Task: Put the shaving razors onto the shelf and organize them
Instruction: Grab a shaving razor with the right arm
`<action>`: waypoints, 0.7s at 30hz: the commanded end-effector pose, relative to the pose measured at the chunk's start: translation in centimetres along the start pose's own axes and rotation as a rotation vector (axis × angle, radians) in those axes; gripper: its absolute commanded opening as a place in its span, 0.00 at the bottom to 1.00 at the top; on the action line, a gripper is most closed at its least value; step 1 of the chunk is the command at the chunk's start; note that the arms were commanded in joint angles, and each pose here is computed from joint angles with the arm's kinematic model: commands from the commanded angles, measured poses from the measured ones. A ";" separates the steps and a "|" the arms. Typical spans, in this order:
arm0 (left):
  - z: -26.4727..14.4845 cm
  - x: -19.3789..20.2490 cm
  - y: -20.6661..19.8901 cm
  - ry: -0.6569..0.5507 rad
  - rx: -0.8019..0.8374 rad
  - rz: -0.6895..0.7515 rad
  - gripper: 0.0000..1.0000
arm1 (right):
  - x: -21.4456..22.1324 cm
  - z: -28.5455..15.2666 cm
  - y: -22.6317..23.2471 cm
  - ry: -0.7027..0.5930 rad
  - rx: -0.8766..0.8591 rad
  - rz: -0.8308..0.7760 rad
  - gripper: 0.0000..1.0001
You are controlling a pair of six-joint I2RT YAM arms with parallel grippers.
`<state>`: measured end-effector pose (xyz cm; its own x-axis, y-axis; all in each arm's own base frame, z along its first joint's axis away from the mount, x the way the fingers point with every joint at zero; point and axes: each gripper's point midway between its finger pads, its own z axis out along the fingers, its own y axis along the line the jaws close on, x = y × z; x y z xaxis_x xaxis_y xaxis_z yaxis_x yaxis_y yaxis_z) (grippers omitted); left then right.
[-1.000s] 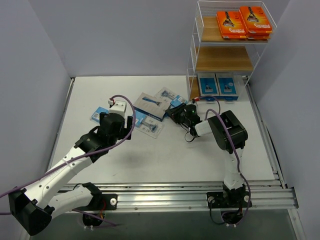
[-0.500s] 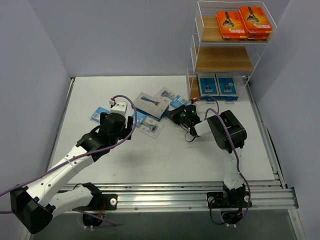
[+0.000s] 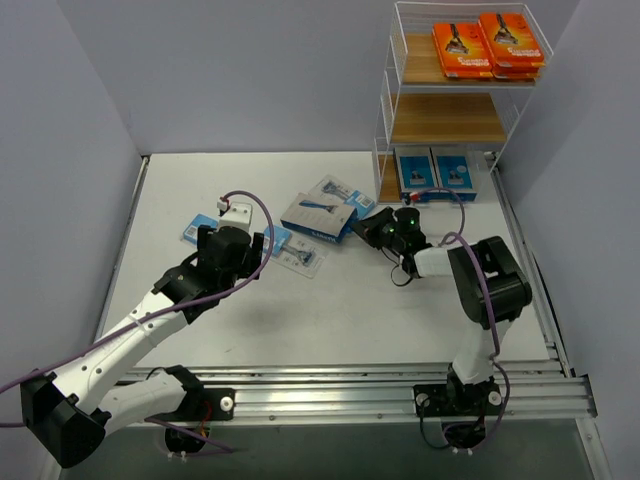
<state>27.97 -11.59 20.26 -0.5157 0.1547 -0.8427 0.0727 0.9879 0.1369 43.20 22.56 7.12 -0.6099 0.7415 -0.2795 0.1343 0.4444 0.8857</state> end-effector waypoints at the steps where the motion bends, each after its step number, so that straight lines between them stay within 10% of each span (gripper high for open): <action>1: -0.7 -1.9 0.7 -0.050 -0.022 -0.017 0.87 | -0.8 -2.4 1.7 0.004 -0.034 -0.060 0.00; 21: -0.5 -1.8 1.4 -0.042 -0.060 0.023 0.88 | 1.5 -13.3 -6.6 0.134 0.257 -0.202 0.00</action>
<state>28.02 -10.68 20.24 -0.5158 0.1905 -0.8353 0.0545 0.9803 0.1899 33.15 14.74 5.96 -0.7079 0.6038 -0.3665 0.1894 0.6621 0.7251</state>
